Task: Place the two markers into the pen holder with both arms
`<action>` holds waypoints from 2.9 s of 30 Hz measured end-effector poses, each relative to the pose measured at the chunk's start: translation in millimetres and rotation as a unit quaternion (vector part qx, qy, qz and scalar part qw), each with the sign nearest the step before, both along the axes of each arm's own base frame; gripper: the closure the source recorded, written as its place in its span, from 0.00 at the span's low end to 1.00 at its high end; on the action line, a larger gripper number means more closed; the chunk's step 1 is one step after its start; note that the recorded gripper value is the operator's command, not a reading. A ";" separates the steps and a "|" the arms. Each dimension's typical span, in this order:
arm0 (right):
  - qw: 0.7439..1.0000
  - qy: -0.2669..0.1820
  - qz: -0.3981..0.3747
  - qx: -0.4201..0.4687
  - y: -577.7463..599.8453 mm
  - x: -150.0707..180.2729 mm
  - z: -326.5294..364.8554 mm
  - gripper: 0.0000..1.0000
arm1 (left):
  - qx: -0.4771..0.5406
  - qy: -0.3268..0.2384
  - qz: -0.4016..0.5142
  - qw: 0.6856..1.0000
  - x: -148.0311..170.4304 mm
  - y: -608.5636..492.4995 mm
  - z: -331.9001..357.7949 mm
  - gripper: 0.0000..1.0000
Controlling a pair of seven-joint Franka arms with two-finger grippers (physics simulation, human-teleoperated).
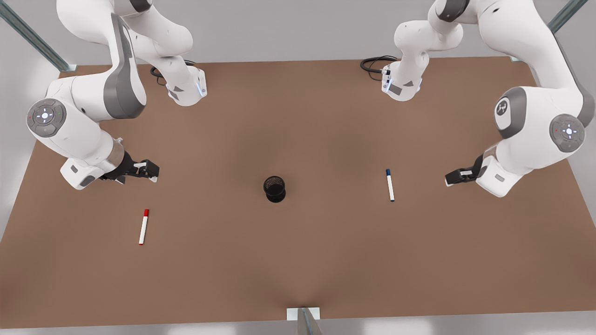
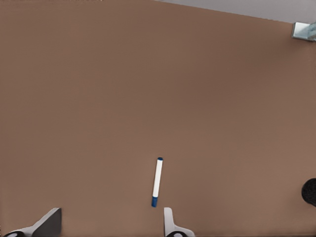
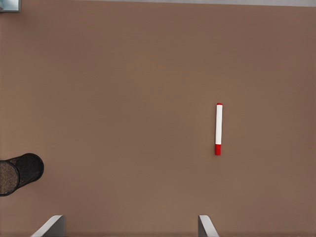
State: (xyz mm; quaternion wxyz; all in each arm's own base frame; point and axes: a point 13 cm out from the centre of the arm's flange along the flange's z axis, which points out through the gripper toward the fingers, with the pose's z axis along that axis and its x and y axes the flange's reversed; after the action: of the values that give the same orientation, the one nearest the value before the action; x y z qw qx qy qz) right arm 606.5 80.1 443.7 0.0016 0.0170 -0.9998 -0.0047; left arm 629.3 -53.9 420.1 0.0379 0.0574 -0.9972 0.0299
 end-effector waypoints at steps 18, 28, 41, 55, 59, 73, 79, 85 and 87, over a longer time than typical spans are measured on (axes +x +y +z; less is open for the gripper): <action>0.998 0.036 -0.045 -0.012 -100.4 81.8 -232.0 0.00 | 0.003 0.011 0.022 1.000 -82.2 -75.5 -319.2 0.00; 0.996 0.060 -0.063 0.001 -156.6 83.1 -343.0 0.00 | 0.004 -0.040 0.036 0.999 -67.7 -81.9 -358.1 0.33; 0.999 0.038 -0.032 0.004 -172.6 86.2 -401.3 0.23 | 0.005 -0.049 0.032 0.998 -63.2 -78.3 -373.8 0.51; 1.000 0.021 0.002 0.000 -178.5 92.7 -407.0 0.43 | 0.006 -0.046 0.020 0.999 -65.5 -75.3 -381.6 0.63; 1.000 0.022 0.008 0.001 -179.6 89.4 -413.0 0.46 | 0.006 -0.047 0.016 0.999 -64.4 -74.8 -380.9 0.65; 1.000 0.015 0.027 0.001 -178.2 94.2 -409.8 0.61 | -0.001 -0.097 0.012 0.995 2.1 -83.2 -294.2 0.79; 0.999 0.014 0.030 0.002 -178.1 94.4 -409.6 0.71 | -0.030 -0.115 -0.017 0.993 8.7 -160.3 -183.9 0.79; 0.999 0.006 0.039 0.004 -168.0 101.8 -400.9 0.73 | -0.042 -0.088 -0.032 0.995 -14.5 -223.8 -144.7 0.79; 0.999 -0.007 0.045 0.004 -160.9 113.3 -375.9 0.73 | -0.057 -0.091 -0.039 0.993 -18.3 -262.9 -123.8 0.79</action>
State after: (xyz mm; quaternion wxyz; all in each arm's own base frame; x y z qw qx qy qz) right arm 719.8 -80.8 67.8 -0.0053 0.0618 -0.9980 -0.0087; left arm 611.0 -316.8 296.3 -0.0485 0.0133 -0.9946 0.0907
